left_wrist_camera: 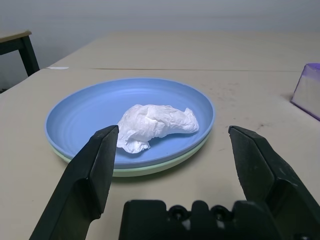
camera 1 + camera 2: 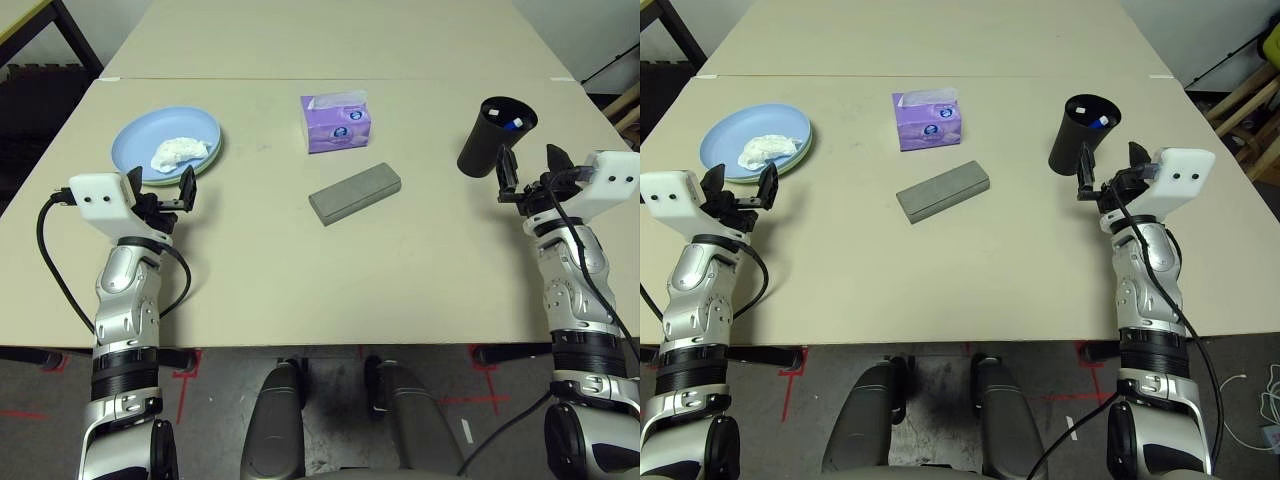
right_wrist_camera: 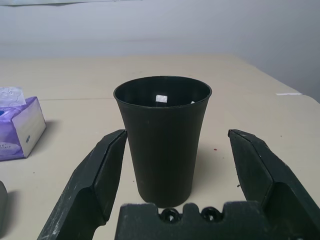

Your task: Organize and tidy the items on the table.

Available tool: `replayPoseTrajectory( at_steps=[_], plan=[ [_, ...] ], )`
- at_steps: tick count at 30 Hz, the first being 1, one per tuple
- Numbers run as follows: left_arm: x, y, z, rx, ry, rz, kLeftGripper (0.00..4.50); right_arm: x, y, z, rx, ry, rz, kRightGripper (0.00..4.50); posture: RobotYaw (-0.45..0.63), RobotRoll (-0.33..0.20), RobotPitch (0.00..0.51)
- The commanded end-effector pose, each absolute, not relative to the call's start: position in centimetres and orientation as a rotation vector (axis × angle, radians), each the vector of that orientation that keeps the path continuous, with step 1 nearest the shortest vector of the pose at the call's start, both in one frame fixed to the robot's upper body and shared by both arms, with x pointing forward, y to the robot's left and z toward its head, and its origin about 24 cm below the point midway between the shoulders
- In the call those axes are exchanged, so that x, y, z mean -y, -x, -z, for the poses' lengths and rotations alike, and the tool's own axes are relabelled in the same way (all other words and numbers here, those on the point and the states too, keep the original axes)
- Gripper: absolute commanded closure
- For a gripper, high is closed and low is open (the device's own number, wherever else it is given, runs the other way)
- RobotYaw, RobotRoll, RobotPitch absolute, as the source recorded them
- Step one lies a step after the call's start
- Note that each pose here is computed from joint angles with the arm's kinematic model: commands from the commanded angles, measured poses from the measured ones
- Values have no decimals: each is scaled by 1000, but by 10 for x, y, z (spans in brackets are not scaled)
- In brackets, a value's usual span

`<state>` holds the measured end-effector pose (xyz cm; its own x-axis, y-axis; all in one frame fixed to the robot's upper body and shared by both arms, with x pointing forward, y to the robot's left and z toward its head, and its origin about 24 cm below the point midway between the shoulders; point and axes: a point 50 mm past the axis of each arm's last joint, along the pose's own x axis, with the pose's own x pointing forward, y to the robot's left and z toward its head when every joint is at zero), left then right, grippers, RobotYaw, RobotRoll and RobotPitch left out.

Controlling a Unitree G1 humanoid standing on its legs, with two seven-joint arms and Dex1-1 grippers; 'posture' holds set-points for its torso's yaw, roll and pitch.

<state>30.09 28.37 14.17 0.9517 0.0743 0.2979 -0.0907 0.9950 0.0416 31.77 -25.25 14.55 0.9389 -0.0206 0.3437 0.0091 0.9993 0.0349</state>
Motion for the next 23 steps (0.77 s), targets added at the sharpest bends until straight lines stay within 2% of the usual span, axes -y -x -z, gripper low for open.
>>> replayPoseTrajectory(
  at_steps=[1,23],
  plan=[
    [-286,-300,-144,314,-73,-115,0,254,-317,-142,334,-24,40,53,126,0,170],
    [-287,-304,-144,317,-72,-124,0,255,-319,-142,335,-15,53,53,119,0,164]
  ],
)
